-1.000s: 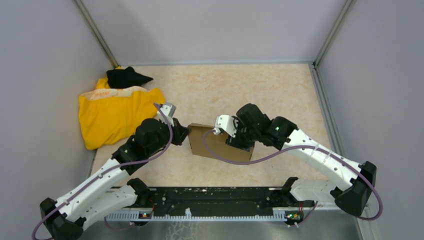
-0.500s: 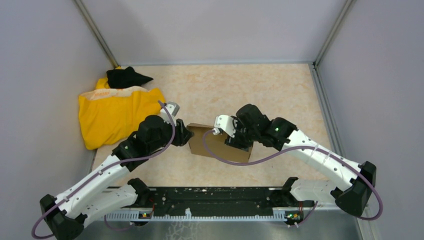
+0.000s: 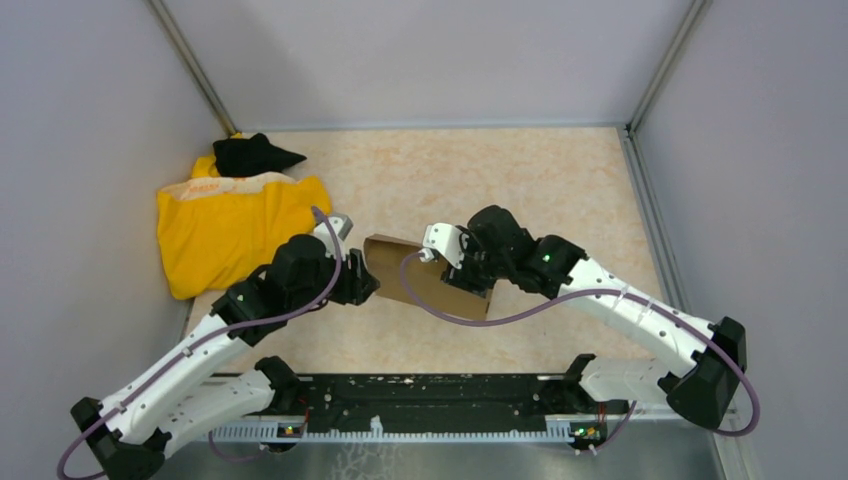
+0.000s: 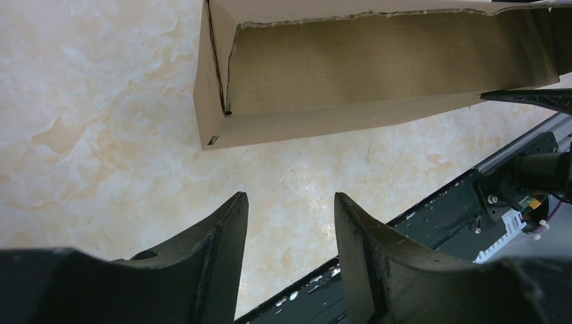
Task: Fold the paper box
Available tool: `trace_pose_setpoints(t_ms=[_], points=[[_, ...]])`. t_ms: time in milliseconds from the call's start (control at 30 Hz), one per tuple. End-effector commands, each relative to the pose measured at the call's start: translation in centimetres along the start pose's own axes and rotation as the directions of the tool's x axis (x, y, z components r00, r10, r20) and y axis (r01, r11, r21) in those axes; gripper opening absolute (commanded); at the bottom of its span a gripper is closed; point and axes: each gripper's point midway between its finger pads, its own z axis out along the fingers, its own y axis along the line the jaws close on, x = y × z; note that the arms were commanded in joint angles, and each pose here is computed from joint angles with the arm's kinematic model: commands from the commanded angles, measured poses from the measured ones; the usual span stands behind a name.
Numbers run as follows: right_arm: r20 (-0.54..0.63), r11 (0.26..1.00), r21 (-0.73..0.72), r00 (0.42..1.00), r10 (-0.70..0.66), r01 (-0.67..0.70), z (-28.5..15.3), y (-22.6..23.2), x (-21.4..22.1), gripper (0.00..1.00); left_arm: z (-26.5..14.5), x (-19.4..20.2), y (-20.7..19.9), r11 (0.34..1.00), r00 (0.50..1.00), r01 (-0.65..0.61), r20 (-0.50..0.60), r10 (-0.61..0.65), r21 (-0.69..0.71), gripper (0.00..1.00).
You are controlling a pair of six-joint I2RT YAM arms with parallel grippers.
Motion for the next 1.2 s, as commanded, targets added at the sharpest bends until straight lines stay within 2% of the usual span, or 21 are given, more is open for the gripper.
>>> trace_pose_setpoints(t_ms=[0, 100, 233, 267, 400, 467, 567, 633, 867, 1167], points=[[-0.143, 0.995, -0.08, 0.989, 0.046, -0.058, 1.4, 2.4, 3.9, 0.12, -0.4, 0.3, 0.6, 0.999, 1.0, 0.018, -0.013, -0.019, -0.042, 0.56], [-0.142, 0.995, -0.079, 0.989, 0.041, -0.053, 1.4, 2.4, 3.9, 0.12, -1.6, -0.9, 1.3, 0.995, 0.998, 0.044, 0.04, -0.041, -0.085, 0.46], [-0.137, 0.995, -0.079, 0.99, 0.041, -0.052, 1.3, 2.4, 3.8, 0.12, -3.5, -4.3, 0.2, 0.998, 0.984, 0.048, 0.175, -0.041, -0.037, 0.15], [-0.136, 0.995, -0.08, 0.99, 0.042, -0.053, 1.2, 2.4, 3.8, 0.12, -3.8, -5.2, 0.0, 0.999, 0.98, 0.043, 0.198, -0.035, -0.034, 0.13], [-0.133, 0.995, -0.083, 0.99, 0.043, -0.054, 1.3, 2.5, 3.9, 0.12, -4.1, -9.0, -1.9, 1.0, 0.965, -0.025, 0.262, 0.025, 0.0, 0.16], [-0.13, 0.995, -0.083, 0.99, 0.048, -0.059, 1.4, 2.6, 3.8, 0.12, -3.8, -11.1, -3.2, 0.998, 0.946, -0.06, 0.322, 0.046, 0.033, 0.32], [-0.124, 0.994, -0.087, 0.991, 0.053, -0.064, 1.4, 2.6, 3.7, 0.12, -3.4, -13.2, -4.7, 0.99, 0.916, -0.117, 0.393, 0.078, 0.077, 0.49], [-0.124, 0.994, -0.089, 0.991, 0.054, -0.065, 1.5, 2.7, 3.7, 0.12, -2.4, -13.8, -5.1, 0.986, 0.9, -0.145, 0.426, 0.096, 0.083, 0.56], [-0.122, 0.993, -0.097, 0.991, 0.059, -0.071, 1.6, 2.9, 3.7, 0.12, 1.4, -13.3, -5.1, 0.982, 0.887, -0.169, 0.447, 0.112, 0.089, 0.58], [-0.123, 0.992, -0.096, 0.99, 0.064, -0.077, 1.8, 3.2, 4.3, 0.12, 4.6, -10.4, -3.8, 0.993, 0.925, -0.1, 0.374, 0.067, 0.069, 0.54]])
